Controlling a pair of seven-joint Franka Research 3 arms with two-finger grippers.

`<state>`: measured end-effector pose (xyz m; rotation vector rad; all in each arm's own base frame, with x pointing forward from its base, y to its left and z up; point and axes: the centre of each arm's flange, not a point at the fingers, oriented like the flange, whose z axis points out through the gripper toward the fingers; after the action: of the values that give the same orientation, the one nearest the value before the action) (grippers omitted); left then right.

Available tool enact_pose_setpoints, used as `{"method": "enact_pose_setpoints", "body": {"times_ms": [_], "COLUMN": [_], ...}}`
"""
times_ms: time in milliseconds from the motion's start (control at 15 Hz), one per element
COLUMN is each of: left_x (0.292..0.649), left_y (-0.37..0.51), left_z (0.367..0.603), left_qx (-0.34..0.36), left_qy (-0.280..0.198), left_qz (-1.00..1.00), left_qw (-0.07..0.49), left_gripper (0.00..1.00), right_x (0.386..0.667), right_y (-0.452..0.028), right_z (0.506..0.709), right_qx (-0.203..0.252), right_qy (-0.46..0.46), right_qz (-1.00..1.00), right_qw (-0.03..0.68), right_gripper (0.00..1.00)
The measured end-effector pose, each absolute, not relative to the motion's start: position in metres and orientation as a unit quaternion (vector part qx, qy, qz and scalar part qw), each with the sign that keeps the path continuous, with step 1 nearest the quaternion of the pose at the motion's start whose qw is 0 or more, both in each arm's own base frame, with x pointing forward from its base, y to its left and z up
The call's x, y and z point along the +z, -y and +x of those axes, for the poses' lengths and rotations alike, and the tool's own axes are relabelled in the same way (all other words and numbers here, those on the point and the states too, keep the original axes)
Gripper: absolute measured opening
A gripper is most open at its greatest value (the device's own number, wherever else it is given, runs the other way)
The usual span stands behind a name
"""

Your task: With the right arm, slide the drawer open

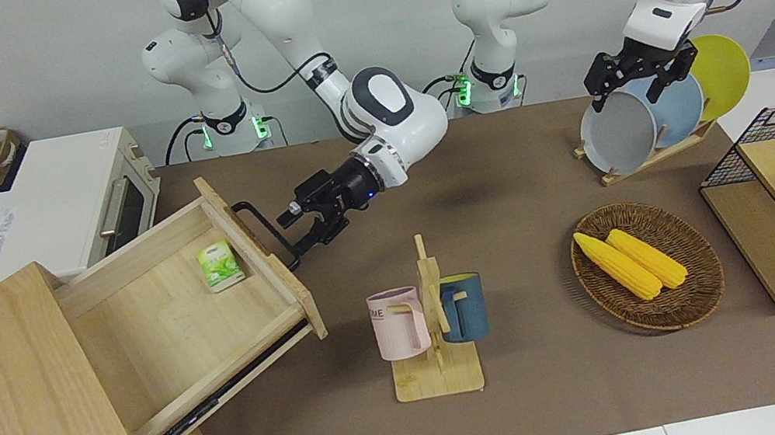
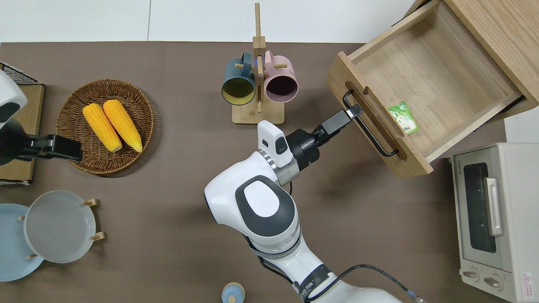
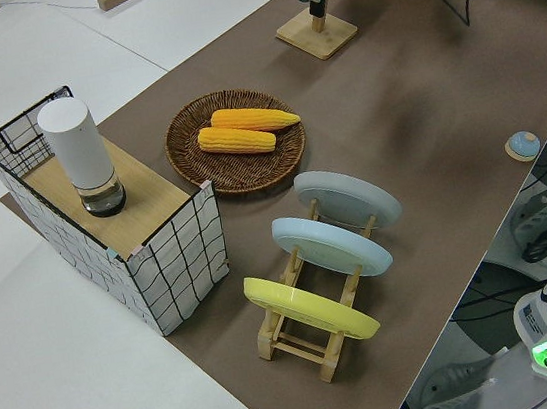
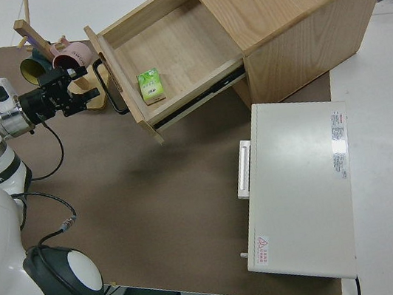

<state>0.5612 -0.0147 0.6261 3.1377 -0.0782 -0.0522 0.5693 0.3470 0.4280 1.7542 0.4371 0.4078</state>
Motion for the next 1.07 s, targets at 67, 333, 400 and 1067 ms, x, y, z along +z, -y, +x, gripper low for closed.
{"method": "enact_pose_setpoints", "body": {"times_ms": [67, 333, 400, 1067], "left_x": [0.626, 0.626, 0.626, 0.626], "left_y": [0.015, 0.015, 0.015, 0.015], "left_z": [0.561, 0.561, 0.561, 0.561], "left_qx": [-0.017, -0.017, -0.017, -0.017], "left_qy": [0.025, 0.025, 0.025, 0.025], "left_qz": [1.0, 1.0, 1.0, 1.0], "left_qw": [0.001, 0.001, 0.001, 0.001], "left_gripper": [1.0, 1.0, 1.0, 1.0], "right_x": [0.434, 0.459, 0.468, 0.576], "right_y": [-0.351, -0.367, -0.37, -0.317], "right_z": [0.568, 0.561, 0.558, 0.549], "right_qx": [0.174, 0.164, 0.161, 0.112], "right_qy": [-0.183, -0.164, -0.157, -0.072], "right_qz": [0.769, 0.822, 0.837, 0.945], "right_qw": [0.587, 0.52, 0.499, 0.3], "right_gripper": [0.98, 0.98, 0.98, 0.98]}}
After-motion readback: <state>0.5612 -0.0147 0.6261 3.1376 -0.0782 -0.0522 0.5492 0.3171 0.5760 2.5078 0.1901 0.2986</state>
